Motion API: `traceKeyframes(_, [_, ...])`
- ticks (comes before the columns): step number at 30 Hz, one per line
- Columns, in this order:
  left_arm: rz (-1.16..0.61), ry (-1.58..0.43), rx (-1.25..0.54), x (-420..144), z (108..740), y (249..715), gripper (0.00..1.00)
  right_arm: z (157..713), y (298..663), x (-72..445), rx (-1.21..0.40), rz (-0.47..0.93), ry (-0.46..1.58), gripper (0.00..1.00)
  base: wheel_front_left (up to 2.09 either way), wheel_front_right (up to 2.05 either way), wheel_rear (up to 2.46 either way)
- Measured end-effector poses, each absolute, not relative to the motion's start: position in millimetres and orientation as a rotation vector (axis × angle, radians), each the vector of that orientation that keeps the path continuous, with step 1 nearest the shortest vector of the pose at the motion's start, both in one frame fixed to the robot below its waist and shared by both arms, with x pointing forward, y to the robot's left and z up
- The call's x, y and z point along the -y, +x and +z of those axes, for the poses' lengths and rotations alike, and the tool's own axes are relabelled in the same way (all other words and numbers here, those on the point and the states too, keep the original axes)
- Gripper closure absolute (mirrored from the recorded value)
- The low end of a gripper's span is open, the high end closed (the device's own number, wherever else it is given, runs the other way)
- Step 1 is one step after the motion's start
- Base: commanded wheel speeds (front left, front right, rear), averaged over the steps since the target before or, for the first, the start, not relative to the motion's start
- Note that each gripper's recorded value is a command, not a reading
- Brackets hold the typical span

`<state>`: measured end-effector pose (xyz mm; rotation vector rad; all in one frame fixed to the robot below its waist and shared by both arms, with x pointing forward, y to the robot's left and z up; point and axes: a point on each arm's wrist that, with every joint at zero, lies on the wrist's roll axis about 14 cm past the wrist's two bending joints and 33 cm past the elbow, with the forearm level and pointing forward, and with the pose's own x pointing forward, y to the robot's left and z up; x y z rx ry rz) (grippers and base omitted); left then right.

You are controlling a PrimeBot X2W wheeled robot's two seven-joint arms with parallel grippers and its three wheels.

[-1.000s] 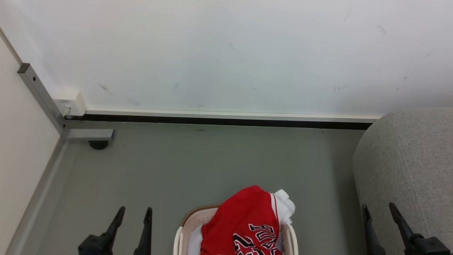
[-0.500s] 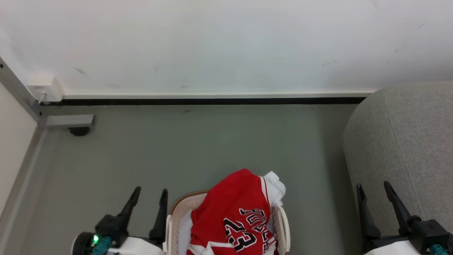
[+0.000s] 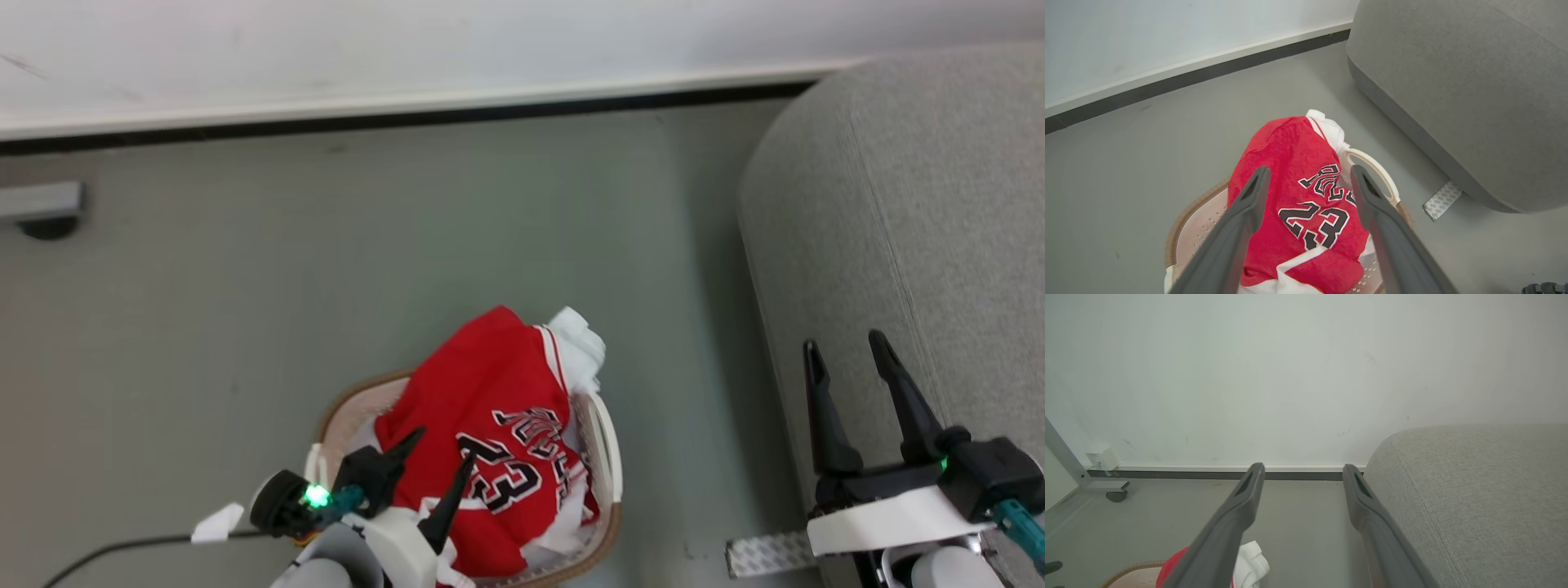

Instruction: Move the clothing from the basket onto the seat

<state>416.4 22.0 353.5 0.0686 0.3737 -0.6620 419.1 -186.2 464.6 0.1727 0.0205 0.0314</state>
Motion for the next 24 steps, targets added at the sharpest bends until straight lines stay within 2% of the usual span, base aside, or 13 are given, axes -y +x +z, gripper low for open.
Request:
traceKeyframes(11, [-0.846,0.184,-0.729,-9,254,397,0.00,451,432,209,-0.042,-0.027,0.157,0.00,0.00,0.00,0.00])
traceKeyframes(24, [-0.952,0.260,-0.916,-17,195,398,0.00,418,439,220,-0.117,-0.063,0.158,0.00,0.00,0.00,0.00])
